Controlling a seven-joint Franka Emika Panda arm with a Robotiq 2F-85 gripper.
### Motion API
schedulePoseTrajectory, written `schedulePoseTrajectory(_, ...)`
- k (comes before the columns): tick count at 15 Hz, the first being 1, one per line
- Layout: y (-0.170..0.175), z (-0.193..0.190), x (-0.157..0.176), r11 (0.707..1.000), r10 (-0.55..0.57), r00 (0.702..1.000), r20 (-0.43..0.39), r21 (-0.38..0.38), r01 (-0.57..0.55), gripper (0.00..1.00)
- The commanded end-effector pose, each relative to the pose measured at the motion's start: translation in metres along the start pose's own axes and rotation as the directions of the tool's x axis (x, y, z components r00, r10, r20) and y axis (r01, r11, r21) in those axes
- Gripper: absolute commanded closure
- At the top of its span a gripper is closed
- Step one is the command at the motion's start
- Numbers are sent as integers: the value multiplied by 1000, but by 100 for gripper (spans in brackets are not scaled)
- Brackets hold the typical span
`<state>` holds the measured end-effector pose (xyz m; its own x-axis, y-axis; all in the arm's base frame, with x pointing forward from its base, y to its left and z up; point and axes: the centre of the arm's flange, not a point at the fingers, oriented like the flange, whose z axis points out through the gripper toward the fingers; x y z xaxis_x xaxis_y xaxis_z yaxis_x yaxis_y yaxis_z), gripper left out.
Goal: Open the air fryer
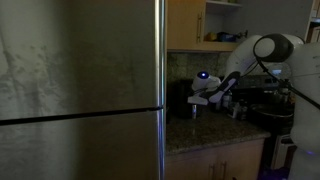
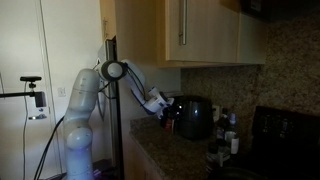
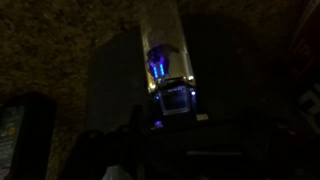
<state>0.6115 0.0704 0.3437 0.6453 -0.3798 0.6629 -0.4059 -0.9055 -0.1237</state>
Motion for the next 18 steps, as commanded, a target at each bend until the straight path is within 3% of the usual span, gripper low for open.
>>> schedulePoseTrajectory(1,7,41,-2,1000,17,993,-113,22,-15,0)
schedulePoseTrajectory(4,17,39,-12,999,-31,994,-102,-12,30,0)
schedulePoseTrajectory(5,22,42,-12,998,-43,990,-131,-61,35,0)
schedulePoseTrajectory(9,32,41,-12,996,-48,981,-190,-86,33,0)
schedulePoseTrajectory(12,42,48,-5,990,-60,985,-161,-135,38,0)
schedulePoseTrajectory(16,46,49,-2,990,-41,988,-148,-136,20,0)
schedulePoseTrajectory(17,44,48,-3,990,-45,993,-112,-136,30,0)
schedulePoseTrajectory(18,44,48,-4,990,-49,994,-101,-138,35,25)
